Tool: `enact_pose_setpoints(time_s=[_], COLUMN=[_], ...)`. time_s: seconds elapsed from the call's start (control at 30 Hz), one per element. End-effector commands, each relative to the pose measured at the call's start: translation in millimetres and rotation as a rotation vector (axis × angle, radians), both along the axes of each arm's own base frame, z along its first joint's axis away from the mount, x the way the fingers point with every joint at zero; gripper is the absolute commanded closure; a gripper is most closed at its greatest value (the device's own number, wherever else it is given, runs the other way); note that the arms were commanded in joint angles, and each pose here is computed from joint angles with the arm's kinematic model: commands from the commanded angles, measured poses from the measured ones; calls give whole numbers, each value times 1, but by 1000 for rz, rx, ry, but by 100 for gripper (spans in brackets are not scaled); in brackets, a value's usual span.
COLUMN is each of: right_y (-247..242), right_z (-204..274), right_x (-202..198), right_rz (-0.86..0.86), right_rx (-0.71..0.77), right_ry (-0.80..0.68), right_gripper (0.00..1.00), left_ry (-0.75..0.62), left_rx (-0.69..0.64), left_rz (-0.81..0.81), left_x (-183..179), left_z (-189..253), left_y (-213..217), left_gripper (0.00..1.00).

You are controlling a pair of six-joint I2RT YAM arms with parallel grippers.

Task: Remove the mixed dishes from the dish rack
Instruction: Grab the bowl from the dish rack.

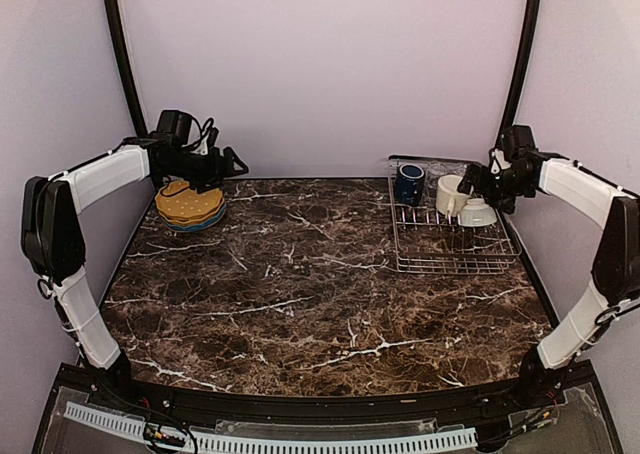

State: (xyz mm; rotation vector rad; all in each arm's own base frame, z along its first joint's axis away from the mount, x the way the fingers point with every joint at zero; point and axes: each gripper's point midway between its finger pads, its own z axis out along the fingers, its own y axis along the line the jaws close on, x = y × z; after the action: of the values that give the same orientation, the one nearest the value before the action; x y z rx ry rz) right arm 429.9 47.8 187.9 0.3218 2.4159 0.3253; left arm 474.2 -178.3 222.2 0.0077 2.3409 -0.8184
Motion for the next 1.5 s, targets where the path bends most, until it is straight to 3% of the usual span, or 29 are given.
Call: enact_pose_setpoints(time_s=[0.0, 0.37, 0.67, 1.03, 1.47], right_y=[-7, -4, -34, -61, -58], right_z=[-6, -43, -59, -29, -73], right_x=[4, 17, 9, 16, 29], right_rz=[-100, -440, -706, -671, -696], right_rx=[166, 500, 542, 383, 515], right_ry=[31, 122, 116, 13, 117], right_gripper=[1, 1, 1, 1, 1], left_ry=[-3, 18, 21, 25, 22], left_rx=[19, 30, 19, -9, -9], left_rz=[-41, -64, -72, -84, -84], left_x=[-10, -12, -13, -15, -15], left_z=[-2, -12, -10, -5, -5], left_y=[-11, -20, -22, -26, -27], left_gripper=[15, 15, 15, 15, 15])
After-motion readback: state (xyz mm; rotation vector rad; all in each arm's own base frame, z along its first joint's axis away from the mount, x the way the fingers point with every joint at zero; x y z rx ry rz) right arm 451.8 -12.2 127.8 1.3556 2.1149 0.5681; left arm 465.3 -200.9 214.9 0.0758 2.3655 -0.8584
